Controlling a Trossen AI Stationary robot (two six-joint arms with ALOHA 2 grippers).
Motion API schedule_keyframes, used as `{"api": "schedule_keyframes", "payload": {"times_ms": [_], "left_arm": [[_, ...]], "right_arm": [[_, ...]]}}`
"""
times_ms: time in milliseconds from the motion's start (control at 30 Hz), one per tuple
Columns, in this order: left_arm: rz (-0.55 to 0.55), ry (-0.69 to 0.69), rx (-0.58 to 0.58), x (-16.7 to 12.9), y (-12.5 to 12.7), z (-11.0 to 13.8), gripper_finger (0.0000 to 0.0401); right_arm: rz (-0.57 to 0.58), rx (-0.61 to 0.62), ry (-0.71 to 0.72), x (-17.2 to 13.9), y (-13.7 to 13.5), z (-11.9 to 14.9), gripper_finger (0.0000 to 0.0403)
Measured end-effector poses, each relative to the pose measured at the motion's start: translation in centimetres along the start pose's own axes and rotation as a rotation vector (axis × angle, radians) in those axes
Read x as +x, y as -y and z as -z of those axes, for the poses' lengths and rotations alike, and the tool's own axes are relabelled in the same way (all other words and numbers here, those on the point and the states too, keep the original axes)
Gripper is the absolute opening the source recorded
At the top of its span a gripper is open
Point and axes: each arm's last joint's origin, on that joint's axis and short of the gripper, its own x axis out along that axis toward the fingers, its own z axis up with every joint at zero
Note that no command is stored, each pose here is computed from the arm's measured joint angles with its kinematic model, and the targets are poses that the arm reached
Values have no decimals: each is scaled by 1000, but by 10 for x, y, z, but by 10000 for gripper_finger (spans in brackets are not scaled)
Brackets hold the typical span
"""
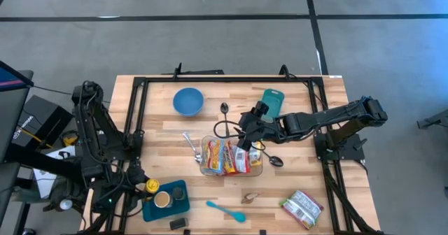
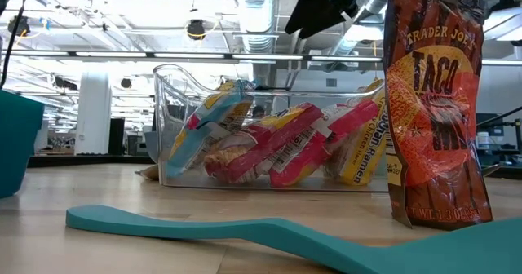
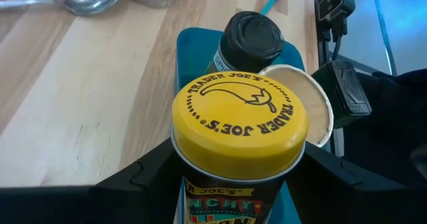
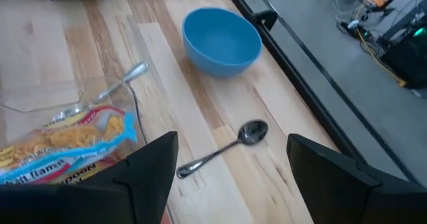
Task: Pick & Place Food Item
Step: Put the yellow spice can into the dark blue bin
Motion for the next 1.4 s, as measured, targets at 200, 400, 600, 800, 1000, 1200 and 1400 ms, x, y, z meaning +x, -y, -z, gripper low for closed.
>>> {"api": "schedule_keyframes", "payload": {"times_ms": [200,400,600,800,1000,1200,1400], "left_arm": [[-2,13,13,0,0,0,216],[-2,15,11,0,0,0,216],[-1,16,10,0,0,-1,216],[-1,16,10,0,0,-1,217],[-1,10,9,0,0,0,224],[-1,10,8,0,0,0,224],[-1,10,8,0,0,0,225]], "right_arm": [[-113,-44,61,-2,-4,-8,274],[-342,-101,81,-2,-5,-13,225],[-377,-93,22,13,7,7,98],[-396,-22,170,0,26,20,6],[-406,19,292,-21,45,48,33],[-413,72,338,-36,59,70,30],[-418,94,361,-63,77,80,16]]}}
